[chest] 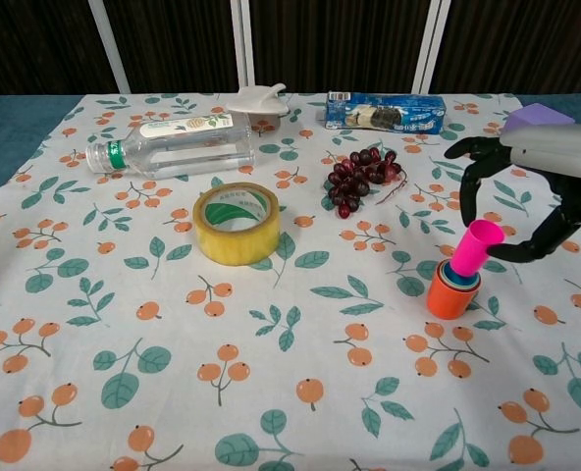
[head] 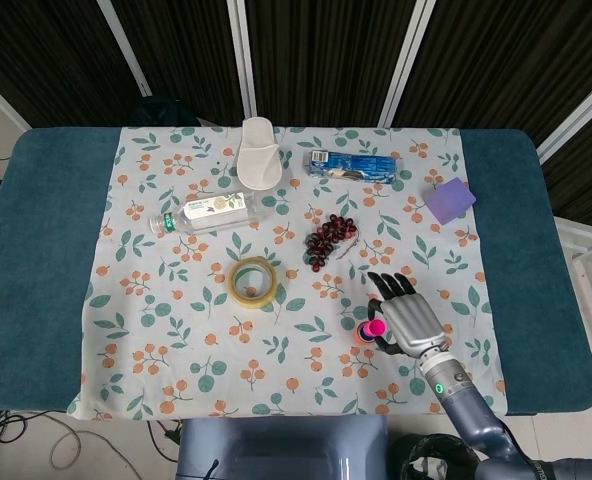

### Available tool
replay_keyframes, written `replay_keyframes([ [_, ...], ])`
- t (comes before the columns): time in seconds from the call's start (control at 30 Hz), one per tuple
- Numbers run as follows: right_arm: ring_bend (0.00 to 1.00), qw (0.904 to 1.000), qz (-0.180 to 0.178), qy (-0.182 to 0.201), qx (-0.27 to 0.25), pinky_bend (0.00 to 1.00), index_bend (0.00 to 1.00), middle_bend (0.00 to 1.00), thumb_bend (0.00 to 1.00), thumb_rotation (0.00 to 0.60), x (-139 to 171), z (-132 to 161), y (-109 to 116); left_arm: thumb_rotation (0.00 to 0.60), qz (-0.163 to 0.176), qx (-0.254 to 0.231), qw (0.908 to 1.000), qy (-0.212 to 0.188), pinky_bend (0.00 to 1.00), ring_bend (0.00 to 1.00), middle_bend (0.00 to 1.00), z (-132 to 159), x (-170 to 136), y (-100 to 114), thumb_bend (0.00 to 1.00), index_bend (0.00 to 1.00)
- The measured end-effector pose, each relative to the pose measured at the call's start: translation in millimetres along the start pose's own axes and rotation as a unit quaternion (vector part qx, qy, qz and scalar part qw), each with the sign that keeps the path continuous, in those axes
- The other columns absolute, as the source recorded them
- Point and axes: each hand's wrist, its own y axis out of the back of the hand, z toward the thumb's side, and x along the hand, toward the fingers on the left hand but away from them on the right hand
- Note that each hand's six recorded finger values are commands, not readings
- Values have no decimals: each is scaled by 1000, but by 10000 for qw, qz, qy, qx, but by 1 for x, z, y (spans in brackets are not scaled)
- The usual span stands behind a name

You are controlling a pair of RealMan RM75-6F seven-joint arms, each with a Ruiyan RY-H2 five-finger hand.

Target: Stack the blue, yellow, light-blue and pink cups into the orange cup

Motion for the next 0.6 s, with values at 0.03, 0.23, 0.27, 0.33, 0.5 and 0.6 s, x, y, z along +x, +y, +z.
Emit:
replay_keyframes([
  [0.03, 0, 10000, 4, -2, 0, 0, 509, 0, 395, 600, 0, -1, 0, 600, -1, 2, 10000, 2, 105, 0, 0, 0, 0, 0, 814, 77],
  [0.23, 0, 10000, 46, -22, -19, 0, 509, 0, 395, 600, 2, -4, -4, 600, -8, 14, 10000, -4, 105, 0, 0, 0, 0, -1, 813, 77],
  [0.27, 0, 10000, 53, -19, -31, 0, 509, 0, 396, 600, 2, -4, -4, 600, -9, 15, 10000, -3, 105, 0, 0, 1, 0, -1, 813, 77],
  [0.33, 0, 10000, 73, -6, -54, 0, 509, 0, 396, 600, 2, -4, -5, 600, -8, 18, 10000, 2, 105, 0, 0, 0, 0, -1, 814, 77],
  [0.5, 0, 9999, 99, 22, -42, 0, 509, 0, 395, 600, 1, -3, -8, 600, -7, 16, 10000, 4, 105, 0, 0, 0, 0, -1, 813, 77],
  [0.6, 0, 9999, 113, 23, -48, 0, 509, 0, 395, 600, 0, -3, -9, 600, -6, 17, 10000, 2, 105, 0, 0, 0, 0, -1, 813, 77],
])
